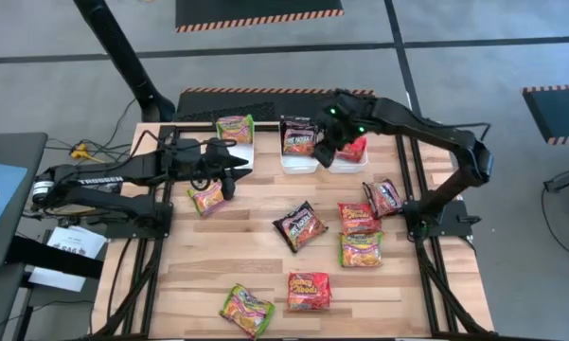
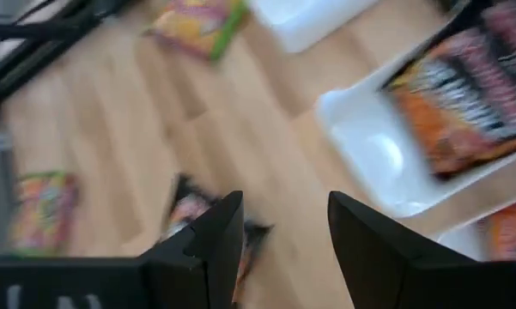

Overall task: Sort Maruchan noodles
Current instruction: Put the green noodle pack into the left white bin

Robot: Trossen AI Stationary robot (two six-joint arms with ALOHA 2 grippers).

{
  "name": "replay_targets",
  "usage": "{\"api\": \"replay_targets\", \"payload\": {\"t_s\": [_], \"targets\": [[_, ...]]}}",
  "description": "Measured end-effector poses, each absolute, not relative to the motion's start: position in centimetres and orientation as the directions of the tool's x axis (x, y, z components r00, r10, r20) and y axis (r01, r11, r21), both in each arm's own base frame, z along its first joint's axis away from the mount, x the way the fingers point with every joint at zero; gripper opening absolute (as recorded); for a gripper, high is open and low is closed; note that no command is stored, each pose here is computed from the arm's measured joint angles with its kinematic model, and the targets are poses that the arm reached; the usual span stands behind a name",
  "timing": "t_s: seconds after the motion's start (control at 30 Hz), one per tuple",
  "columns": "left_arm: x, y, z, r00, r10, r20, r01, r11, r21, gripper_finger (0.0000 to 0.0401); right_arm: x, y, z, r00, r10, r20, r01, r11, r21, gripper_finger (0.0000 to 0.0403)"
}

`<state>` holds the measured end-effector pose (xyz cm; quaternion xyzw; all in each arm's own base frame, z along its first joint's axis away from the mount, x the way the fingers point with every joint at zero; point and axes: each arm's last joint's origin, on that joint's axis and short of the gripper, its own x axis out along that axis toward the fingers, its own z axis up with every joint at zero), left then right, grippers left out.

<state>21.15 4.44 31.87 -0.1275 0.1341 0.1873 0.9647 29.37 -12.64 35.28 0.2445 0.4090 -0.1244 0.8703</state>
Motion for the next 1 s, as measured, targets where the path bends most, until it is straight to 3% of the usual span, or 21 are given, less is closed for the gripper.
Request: {"api": "replay_targets", "payload": {"t_s": [0.27,0.6,1.0], "targets": [[21.1,4.4,31.9,0.895,0.324,-0.307,-0.387,0.906,-0.172,0.0135,28.6,-6.6,35.9,0.545,0.129,-0.828,0.442,0.796,0.415,0.0195],[21.1,4.1,31.7,0.919,0.211,-0.333,-0.289,0.935,-0.205,0.0135,28.4,1.4,34.2,0.278,0.267,-0.923,0.554,0.74,0.381,0.0199],[21.0,3.7,31.4,0.93,0.073,-0.359,-0.171,0.953,-0.25,0.0135,29.3,8.6,29.5,-0.048,0.152,-0.987,0.613,0.785,0.091,0.0236]]}}
